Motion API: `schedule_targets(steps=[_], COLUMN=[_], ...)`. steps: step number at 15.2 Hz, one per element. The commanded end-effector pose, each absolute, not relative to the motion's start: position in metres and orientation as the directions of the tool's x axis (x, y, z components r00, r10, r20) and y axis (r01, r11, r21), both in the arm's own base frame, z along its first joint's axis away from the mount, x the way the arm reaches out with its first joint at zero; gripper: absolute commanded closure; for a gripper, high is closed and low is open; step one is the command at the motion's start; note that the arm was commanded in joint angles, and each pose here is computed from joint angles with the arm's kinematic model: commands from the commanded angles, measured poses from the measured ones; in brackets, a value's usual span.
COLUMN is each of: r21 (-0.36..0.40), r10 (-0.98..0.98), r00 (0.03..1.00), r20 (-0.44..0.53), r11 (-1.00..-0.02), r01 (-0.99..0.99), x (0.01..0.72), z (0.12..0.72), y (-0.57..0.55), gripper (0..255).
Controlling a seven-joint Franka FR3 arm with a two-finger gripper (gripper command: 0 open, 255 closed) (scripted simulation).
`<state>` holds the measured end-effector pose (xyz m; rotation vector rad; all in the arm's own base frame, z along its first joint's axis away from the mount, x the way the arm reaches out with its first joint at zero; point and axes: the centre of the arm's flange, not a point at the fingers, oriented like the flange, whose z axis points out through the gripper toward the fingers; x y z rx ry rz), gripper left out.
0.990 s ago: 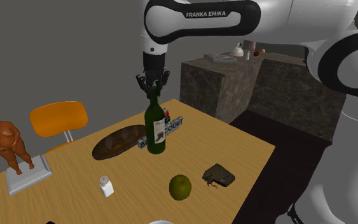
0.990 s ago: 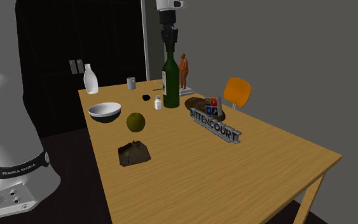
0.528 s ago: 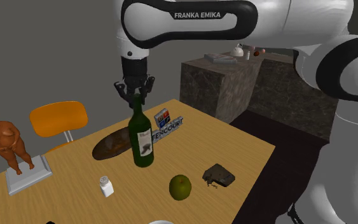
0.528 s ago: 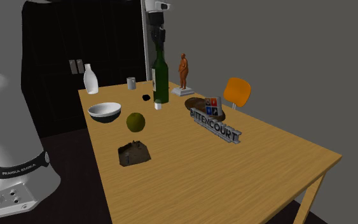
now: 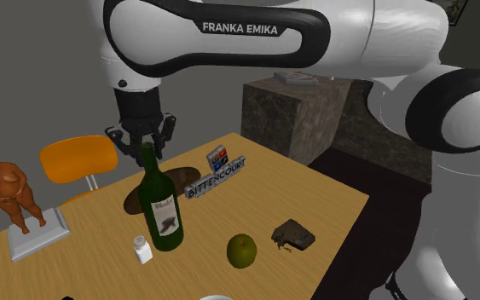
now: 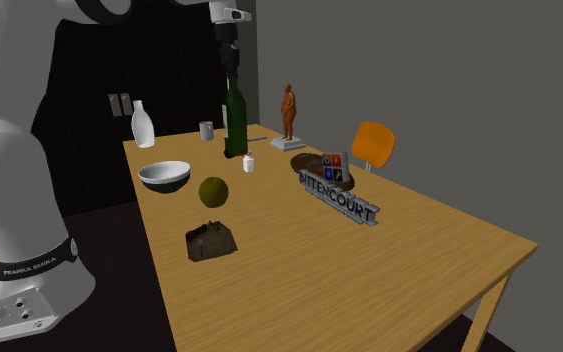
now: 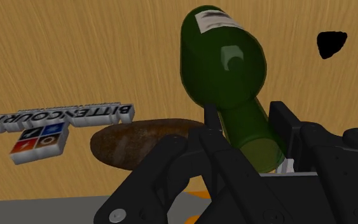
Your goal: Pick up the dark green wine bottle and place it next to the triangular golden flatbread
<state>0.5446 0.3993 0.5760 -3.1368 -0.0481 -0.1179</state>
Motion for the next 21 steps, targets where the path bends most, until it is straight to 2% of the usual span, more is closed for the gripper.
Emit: schedule_targets(steps=[1, 7, 21], r21=[-0.001, -0.001, -0.001], r10=[0.029, 0.029, 0.029], r00=[0.997, 0.997, 0.997], r20=[0.076, 0.076, 0.076], r11=[-1.000, -1.000, -1.000], r01=[0.029, 0.029, 0.029], x=[0.538, 0.518, 0.518], z=[0.579, 0.579, 0.505], y=[0.423, 0.499, 0.499], gripper=[255, 255, 255])
